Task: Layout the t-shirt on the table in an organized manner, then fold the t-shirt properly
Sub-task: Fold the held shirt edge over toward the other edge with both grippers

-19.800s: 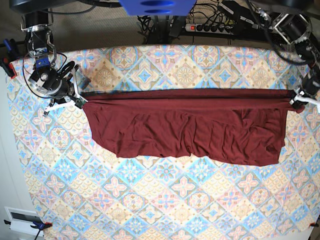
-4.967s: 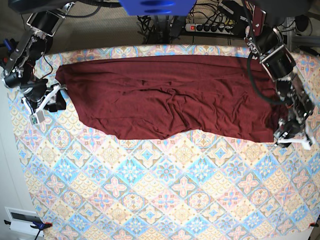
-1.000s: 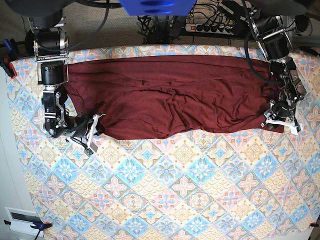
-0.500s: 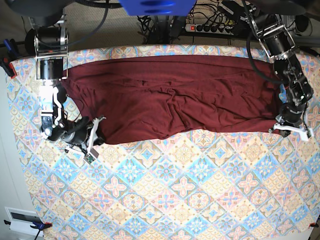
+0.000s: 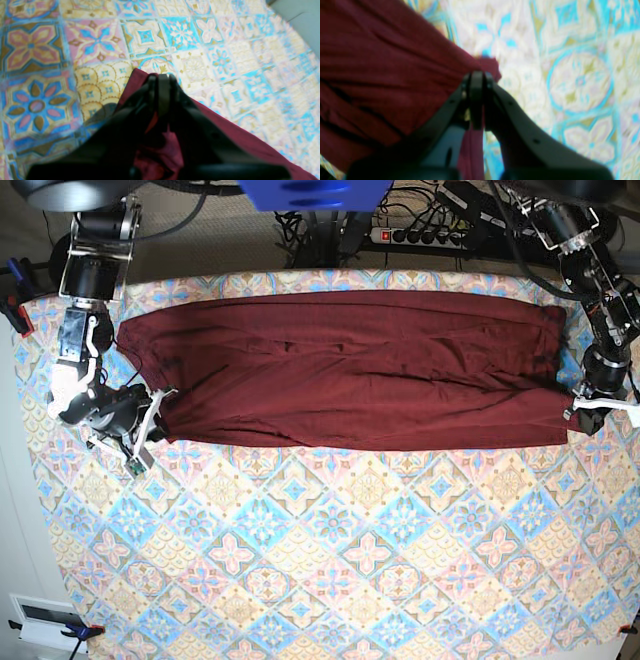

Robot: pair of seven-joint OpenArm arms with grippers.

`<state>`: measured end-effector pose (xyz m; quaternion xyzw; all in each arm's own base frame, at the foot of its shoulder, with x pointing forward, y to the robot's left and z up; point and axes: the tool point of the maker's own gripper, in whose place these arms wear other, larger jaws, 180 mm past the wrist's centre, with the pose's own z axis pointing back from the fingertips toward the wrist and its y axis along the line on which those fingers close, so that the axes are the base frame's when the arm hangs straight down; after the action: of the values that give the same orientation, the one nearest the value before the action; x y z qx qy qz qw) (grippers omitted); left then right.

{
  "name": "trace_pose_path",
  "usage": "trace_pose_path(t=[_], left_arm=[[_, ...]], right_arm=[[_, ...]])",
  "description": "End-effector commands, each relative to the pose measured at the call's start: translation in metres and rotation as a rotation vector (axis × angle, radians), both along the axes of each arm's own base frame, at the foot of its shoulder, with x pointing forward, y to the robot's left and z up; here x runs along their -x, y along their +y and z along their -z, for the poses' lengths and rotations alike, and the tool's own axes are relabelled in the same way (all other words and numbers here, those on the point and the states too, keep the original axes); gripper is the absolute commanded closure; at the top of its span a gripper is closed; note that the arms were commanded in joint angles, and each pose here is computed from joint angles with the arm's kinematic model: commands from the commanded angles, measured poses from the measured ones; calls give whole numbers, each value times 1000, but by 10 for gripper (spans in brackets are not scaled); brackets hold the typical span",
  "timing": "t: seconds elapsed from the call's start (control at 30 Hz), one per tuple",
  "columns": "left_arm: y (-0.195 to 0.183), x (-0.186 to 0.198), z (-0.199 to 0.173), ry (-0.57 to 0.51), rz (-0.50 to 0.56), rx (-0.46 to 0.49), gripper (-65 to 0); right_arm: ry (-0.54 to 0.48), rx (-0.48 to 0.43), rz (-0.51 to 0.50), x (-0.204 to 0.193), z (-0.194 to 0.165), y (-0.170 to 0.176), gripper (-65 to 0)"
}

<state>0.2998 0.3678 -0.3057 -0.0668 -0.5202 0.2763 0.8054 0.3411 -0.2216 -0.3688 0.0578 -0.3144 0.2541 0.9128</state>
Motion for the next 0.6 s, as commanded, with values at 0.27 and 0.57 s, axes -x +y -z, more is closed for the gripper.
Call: trace_pose_path(t=[0.27, 0.57], left_arm=[[41, 30, -27, -68, -92, -11, 0], [37, 46, -16, -15, -79, 52, 0]], right_arm=[[-107, 39, 50, 3, -34, -29, 0], [-87, -63, 27, 22, -31, -22, 0]])
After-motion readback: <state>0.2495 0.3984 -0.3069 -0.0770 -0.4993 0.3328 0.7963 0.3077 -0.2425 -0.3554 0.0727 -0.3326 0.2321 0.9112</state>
